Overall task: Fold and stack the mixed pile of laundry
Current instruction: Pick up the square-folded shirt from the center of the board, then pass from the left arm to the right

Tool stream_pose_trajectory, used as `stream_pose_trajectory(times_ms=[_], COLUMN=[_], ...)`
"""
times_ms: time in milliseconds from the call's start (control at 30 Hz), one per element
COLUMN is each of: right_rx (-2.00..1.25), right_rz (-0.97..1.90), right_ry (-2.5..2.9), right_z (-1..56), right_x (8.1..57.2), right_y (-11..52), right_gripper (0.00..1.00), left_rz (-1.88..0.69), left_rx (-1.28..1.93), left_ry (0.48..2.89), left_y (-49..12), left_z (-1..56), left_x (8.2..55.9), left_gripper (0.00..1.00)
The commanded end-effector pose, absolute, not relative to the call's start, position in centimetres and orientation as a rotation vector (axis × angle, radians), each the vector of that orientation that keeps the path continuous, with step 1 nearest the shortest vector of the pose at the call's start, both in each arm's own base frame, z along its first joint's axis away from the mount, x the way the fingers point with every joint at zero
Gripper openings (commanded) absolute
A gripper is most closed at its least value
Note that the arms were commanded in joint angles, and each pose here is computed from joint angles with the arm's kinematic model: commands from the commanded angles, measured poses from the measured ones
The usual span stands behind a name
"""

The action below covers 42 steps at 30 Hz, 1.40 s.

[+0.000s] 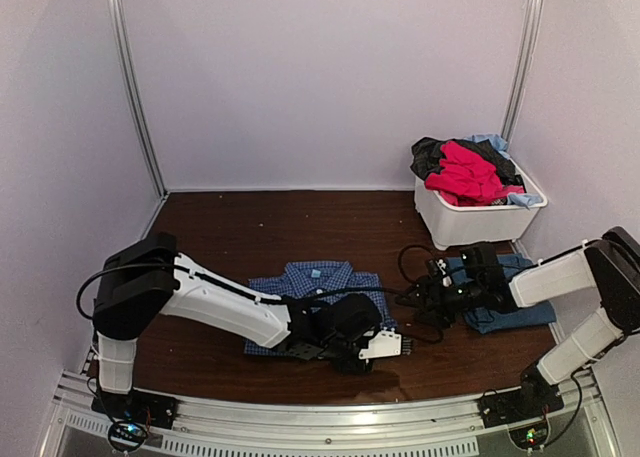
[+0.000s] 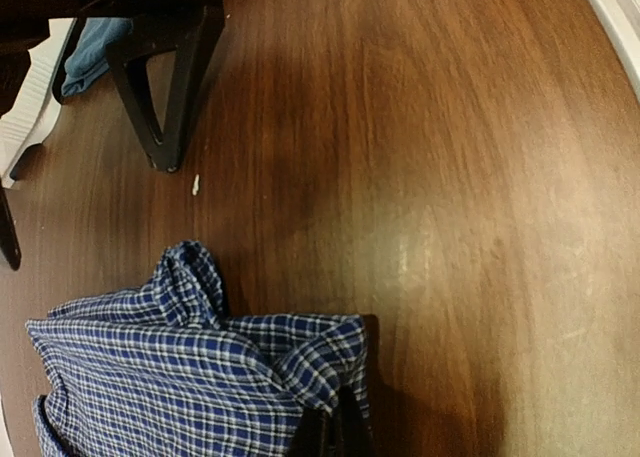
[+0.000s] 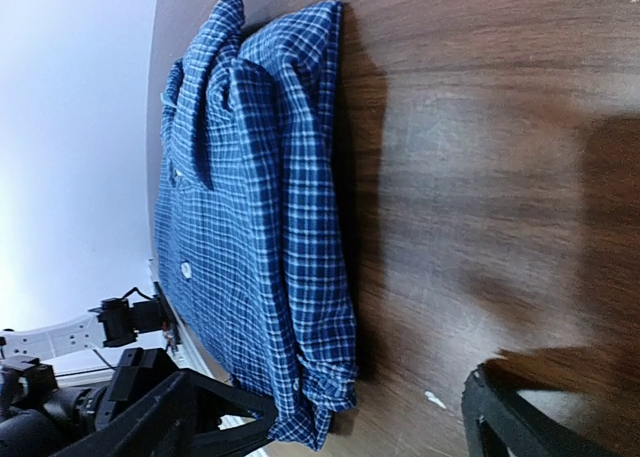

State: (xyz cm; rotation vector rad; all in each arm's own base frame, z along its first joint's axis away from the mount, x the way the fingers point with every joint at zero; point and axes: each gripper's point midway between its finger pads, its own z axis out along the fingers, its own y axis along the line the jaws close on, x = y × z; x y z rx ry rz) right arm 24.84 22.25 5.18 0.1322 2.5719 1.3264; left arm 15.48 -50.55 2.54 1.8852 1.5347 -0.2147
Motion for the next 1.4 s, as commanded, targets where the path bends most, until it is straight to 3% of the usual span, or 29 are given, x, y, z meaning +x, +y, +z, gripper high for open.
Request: stream_pose_trajectory(times_ms=[0, 300, 700, 1167, 1267, 1367], right_rx=[0.115, 0.144, 0.188, 0.242, 0.241, 0.217], right_rz=[1.444, 1.543, 1.664, 1.464, 1.442, 1.368], right_ry=[2.531, 2.523, 2.502, 2.57, 2.568, 2.597], right_z=[6.0, 6.4, 6.3, 3.6, 3.6, 3.7], right_x=[25.1, 25.1, 25.8, 29.0, 29.4, 29.4], right_y=[23.5, 25.9, 30.2, 32.0, 32.2, 31.9], right_gripper=[0.97, 0.96, 0.84, 0.43, 0.18, 0.09], left_rz=[-0.328, -0.38, -0.412, -0.438, -0.435, -0.422], left_rx=[1.722, 1.676, 1.676, 1.685, 1.692, 1.687], left_ry=[1.461, 1.444, 1.417, 1.374, 1.374, 1.373], left_y=[-51.3, -51.0, -50.6, -49.9, -49.6, -49.2], left_z=[7.9, 9.6, 10.3, 10.9, 10.5, 10.6], left_x=[16.0, 15.8, 15.3, 14.0, 13.9, 13.9], left_gripper=[0.0, 0.0, 0.0, 0.0, 0.0, 0.0])
